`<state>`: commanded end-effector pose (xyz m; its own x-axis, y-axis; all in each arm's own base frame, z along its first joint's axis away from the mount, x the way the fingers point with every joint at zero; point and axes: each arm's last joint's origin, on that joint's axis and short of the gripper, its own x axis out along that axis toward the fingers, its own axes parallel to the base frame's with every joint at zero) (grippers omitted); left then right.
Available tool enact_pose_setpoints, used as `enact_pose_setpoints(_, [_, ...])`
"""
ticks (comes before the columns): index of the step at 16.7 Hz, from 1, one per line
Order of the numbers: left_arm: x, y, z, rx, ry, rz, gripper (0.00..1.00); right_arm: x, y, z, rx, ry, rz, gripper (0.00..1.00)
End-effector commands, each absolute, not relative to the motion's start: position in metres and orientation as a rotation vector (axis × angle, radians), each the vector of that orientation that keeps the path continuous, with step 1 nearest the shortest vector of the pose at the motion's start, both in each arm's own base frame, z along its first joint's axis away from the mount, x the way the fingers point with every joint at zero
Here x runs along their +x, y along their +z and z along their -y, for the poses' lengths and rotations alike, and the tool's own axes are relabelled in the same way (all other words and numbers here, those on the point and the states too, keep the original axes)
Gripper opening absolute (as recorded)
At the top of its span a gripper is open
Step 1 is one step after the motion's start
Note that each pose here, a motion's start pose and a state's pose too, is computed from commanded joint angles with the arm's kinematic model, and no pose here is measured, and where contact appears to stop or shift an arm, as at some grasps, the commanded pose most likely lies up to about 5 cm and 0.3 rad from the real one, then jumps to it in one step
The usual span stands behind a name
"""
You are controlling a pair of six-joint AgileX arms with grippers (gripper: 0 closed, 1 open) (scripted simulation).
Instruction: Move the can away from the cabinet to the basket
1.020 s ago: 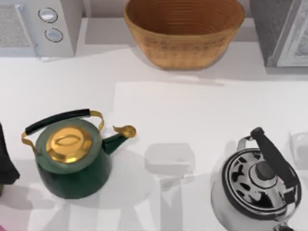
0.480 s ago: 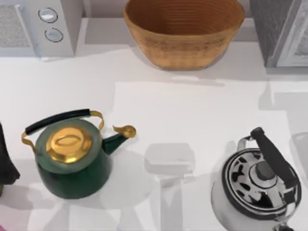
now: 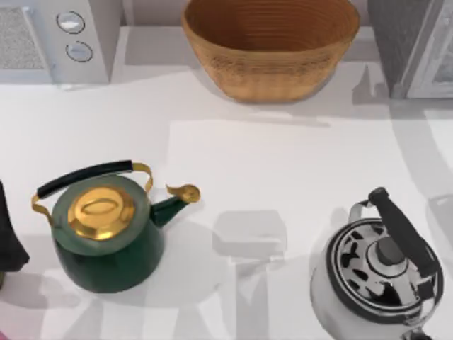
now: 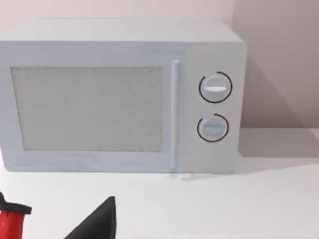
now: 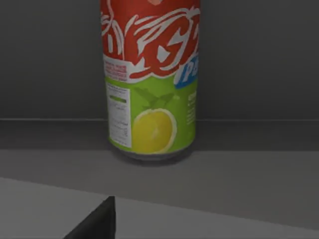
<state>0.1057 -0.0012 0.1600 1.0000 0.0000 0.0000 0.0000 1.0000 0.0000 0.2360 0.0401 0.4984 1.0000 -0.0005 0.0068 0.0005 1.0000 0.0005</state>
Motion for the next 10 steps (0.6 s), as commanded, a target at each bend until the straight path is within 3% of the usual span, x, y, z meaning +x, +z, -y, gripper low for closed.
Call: enact_pose_setpoints(10, [0.106,0.16,0.001,0.0,0.0,0.0,1.0,0.256,0.51,-0.046,0.0,-0.003,0.003,1.0])
